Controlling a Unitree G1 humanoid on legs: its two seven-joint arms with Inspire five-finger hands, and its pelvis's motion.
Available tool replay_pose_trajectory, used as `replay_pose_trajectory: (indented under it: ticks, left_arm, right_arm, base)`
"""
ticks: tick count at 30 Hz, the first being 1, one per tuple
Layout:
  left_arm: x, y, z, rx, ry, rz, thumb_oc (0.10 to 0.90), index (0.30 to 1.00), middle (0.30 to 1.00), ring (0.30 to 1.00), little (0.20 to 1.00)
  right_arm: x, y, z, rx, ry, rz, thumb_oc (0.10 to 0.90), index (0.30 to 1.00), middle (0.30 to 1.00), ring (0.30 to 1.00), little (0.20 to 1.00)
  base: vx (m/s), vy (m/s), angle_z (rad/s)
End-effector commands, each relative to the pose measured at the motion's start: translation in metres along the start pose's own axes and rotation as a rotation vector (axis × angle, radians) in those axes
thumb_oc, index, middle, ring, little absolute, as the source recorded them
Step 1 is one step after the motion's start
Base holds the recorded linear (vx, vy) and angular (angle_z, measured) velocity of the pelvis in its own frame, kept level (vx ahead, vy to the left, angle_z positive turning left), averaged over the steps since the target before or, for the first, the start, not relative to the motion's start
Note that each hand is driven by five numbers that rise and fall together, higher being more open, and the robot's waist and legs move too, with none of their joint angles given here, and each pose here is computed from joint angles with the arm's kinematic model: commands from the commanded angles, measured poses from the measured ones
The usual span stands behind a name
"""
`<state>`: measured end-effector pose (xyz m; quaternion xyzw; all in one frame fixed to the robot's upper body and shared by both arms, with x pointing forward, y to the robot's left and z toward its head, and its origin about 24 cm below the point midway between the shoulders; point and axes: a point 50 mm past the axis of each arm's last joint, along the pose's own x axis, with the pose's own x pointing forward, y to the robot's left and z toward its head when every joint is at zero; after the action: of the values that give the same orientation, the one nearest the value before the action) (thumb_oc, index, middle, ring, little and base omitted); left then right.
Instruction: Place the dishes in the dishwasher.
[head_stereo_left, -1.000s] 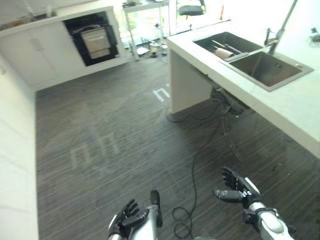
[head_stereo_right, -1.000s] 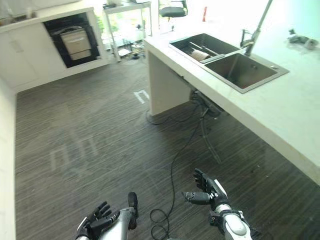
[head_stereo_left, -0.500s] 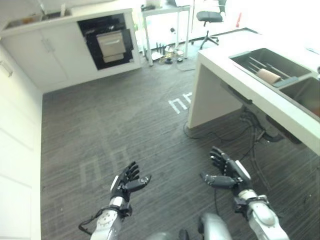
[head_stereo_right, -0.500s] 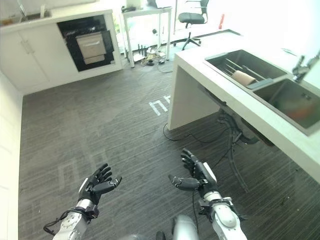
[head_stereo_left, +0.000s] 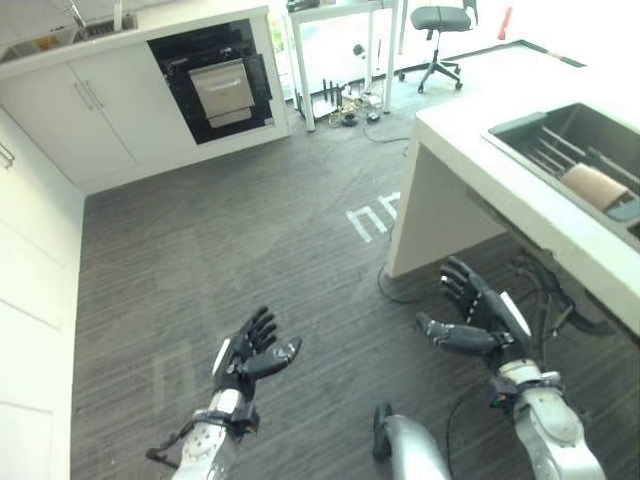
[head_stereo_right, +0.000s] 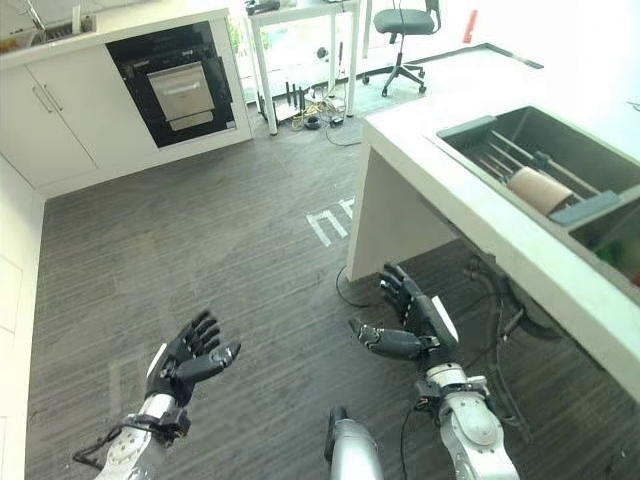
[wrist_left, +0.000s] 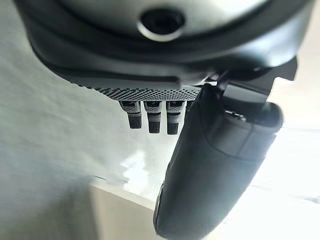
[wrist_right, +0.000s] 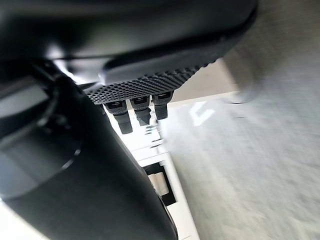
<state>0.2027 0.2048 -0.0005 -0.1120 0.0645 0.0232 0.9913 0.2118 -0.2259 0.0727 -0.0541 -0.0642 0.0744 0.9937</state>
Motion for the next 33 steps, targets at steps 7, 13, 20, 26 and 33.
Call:
replay_pose_trajectory:
  ticks: [7, 13, 20, 26, 33]
  left_arm:
    - [0.009, -0.016, 0.078, 0.078, -0.454, -0.165, 0.800, 0.900, 0.900, 0.900, 0.900]
    - [0.000, -0.021, 0.102, 0.143, -0.609, -0.181, 0.800, 0.900, 0.900, 0.900, 0.900]
    - [-0.001, -0.047, 0.144, 0.138, -0.785, -0.369, 0.800, 0.900, 0.900, 0.900, 0.900]
    - [-0.012, -0.049, 0.161, 0.192, -0.871, -0.394, 0.800, 0.900, 0.900, 0.900, 0.900]
    - [-0.015, -0.056, 0.177, 0.276, -0.946, -0.405, 0.800, 0.900, 0.900, 0.900, 0.900]
  right_arm:
    - [0.011, -0.023, 0.073, -0.018, -0.418, -0.087, 0.800, 0.900, 0.900, 0.900, 0.900]
    - [0.012, -0.015, 0.093, 0.006, -0.524, -0.071, 0.800, 0.900, 0.900, 0.900, 0.900]
    - [-0.004, -0.017, 0.092, 0.057, -0.548, -0.178, 0.800, 0.900, 0.900, 0.900, 0.900]
    - [-0.003, -0.013, 0.083, 0.071, -0.498, -0.194, 0.800, 0.900, 0.900, 0.900, 0.900]
    - [0.012, -0.010, 0.087, 0.083, -0.497, -0.153, 0.800, 0.900, 0.900, 0.900, 0.900]
  base:
    - [0.25, -0.083, -0.58]
    - [0.38, 0.287, -1.60]
    - [0.17, 0.172, -0.63]
    - [0.06, 0.103, -0.42]
    - [0.04, -0.139, -1.23]
